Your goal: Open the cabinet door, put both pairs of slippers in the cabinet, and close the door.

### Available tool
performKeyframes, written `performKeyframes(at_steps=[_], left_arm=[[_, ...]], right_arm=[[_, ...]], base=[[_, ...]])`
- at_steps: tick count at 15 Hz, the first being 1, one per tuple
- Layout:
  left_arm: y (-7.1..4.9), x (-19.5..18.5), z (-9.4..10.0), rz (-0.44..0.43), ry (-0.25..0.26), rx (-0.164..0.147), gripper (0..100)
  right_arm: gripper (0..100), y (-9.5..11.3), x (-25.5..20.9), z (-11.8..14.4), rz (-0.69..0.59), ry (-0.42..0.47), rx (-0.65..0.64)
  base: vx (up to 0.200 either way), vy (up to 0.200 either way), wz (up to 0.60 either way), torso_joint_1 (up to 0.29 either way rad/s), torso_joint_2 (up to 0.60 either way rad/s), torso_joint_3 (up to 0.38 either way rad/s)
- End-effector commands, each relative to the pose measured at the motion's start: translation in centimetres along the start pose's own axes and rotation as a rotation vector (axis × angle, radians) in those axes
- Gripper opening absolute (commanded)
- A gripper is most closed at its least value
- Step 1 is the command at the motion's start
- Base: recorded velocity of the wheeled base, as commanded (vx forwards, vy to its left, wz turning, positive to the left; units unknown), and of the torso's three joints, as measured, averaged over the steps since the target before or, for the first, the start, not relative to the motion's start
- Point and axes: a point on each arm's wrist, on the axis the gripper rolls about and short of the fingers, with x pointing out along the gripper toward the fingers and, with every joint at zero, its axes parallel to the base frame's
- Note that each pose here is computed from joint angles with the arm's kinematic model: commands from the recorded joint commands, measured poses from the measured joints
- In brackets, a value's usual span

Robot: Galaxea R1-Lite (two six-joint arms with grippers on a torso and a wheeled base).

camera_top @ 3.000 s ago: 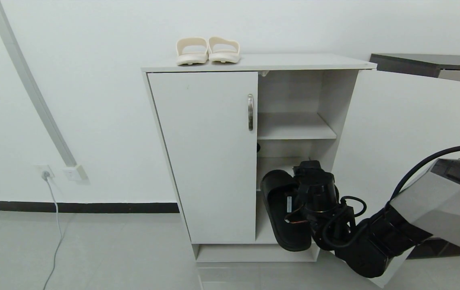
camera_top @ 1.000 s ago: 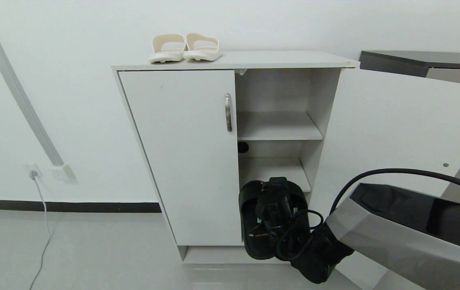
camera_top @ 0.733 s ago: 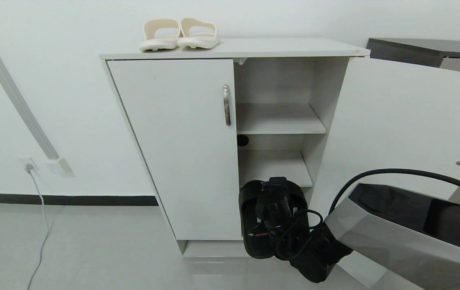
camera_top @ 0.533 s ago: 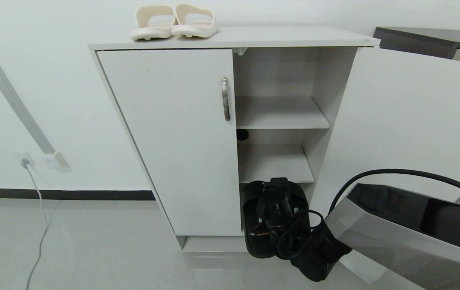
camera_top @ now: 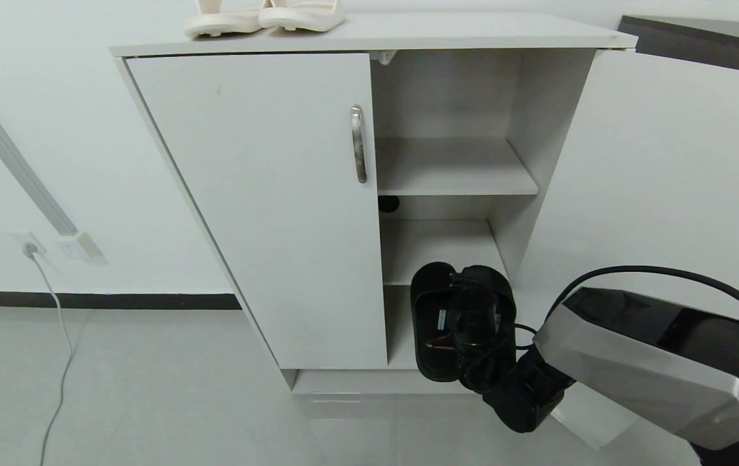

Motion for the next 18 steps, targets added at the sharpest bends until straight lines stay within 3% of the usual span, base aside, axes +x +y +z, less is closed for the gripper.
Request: performKeyframes(at_steps=[1, 7, 15, 18], left_arm=[[0.00, 0.01, 0.00, 0.000, 0.001, -0.001, 0], [0.00, 0.01, 0.01, 0.000, 0.000, -0.001, 0], [0.00, 0.01, 0.01, 0.000, 0.000, -0.002, 0], [0.00, 0.01, 0.00, 0.000, 0.001, -0.002, 0]], right_arm=[[0, -0.12, 0.15, -0.37, -0.002, -0.001, 0.001], [0, -0.11, 0.25, -0.83, -0.001, -0.006, 0.000], [0, -0.09, 0.27, -0.86, 0.000, -0.007, 0.001], [0, -0.11, 0.66, -0.49, 0.008, -0.014, 0.003]], base=[[0.000, 0.000, 0.00, 0.000, 0.00, 0.000], [0.000, 0.000, 0.00, 0.000, 0.00, 0.000], [0.200, 0.000, 0.00, 0.005, 0.00, 0.002], [0.000, 0.000, 0.00, 0.000, 0.00, 0.000]])
